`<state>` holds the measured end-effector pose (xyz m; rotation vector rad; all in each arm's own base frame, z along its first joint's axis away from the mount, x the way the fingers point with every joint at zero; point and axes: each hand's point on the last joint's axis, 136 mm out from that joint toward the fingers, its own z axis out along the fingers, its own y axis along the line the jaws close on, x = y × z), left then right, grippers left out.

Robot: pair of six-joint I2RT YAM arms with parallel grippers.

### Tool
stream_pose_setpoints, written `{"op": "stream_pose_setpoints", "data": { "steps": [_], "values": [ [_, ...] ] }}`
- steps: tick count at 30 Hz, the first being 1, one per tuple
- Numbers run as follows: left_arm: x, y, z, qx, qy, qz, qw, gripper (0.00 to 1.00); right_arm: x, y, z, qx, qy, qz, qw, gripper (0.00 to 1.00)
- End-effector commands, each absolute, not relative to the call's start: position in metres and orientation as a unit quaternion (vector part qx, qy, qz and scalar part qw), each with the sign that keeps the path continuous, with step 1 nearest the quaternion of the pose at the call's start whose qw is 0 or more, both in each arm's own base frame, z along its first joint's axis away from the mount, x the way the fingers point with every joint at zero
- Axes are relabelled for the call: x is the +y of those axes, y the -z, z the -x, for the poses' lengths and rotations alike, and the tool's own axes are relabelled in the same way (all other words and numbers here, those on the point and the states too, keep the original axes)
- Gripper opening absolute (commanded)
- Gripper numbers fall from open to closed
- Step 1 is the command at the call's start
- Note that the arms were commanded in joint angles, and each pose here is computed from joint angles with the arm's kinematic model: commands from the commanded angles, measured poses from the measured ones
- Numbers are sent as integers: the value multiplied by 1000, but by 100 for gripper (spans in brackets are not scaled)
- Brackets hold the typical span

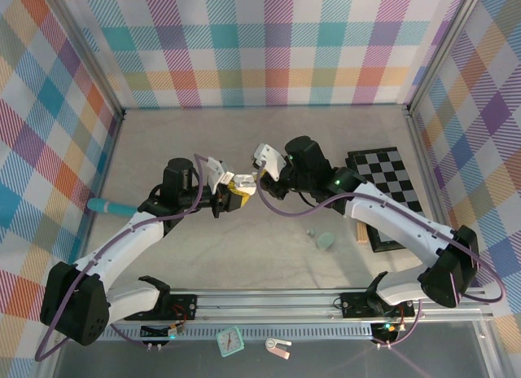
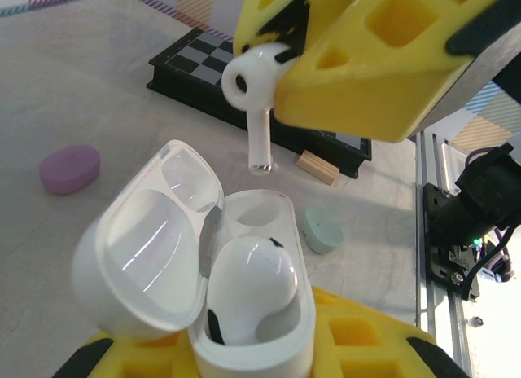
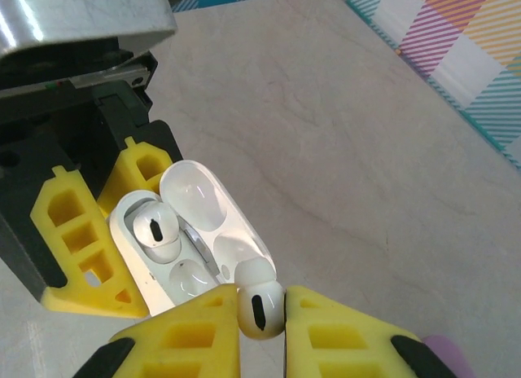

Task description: Insert the wireless bluetooth earbuds into the charging case

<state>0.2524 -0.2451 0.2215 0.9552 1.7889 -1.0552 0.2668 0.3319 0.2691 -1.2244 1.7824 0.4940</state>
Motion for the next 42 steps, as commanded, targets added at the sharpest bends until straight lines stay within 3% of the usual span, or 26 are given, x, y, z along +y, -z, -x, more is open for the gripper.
{"op": "stream_pose_setpoints", "data": {
  "steps": [1,23,29,34,38,42],
  "values": [
    [-250,-240,-249,689,430,-399,426,2,341,-274,-259,702,-210,518,441,18],
    [-254,-245,-235,662,440,-431,426,2,346,-257,-222,670,-253,596,362,19],
    [-253,-246,-234,657,439,-434,432,2,345,-267,-221,669,-261,588,372,31],
    [-253,-255,-226,627,432,-458,458,3,333,-292,-220,662,-291,558,407,54],
    [-253,-261,-218,604,418,-480,480,3,318,-319,-224,661,-363,494,432,62],
    [-253,-263,-212,585,399,-502,496,3,310,-333,-236,679,-406,430,435,64]
  ]
}}
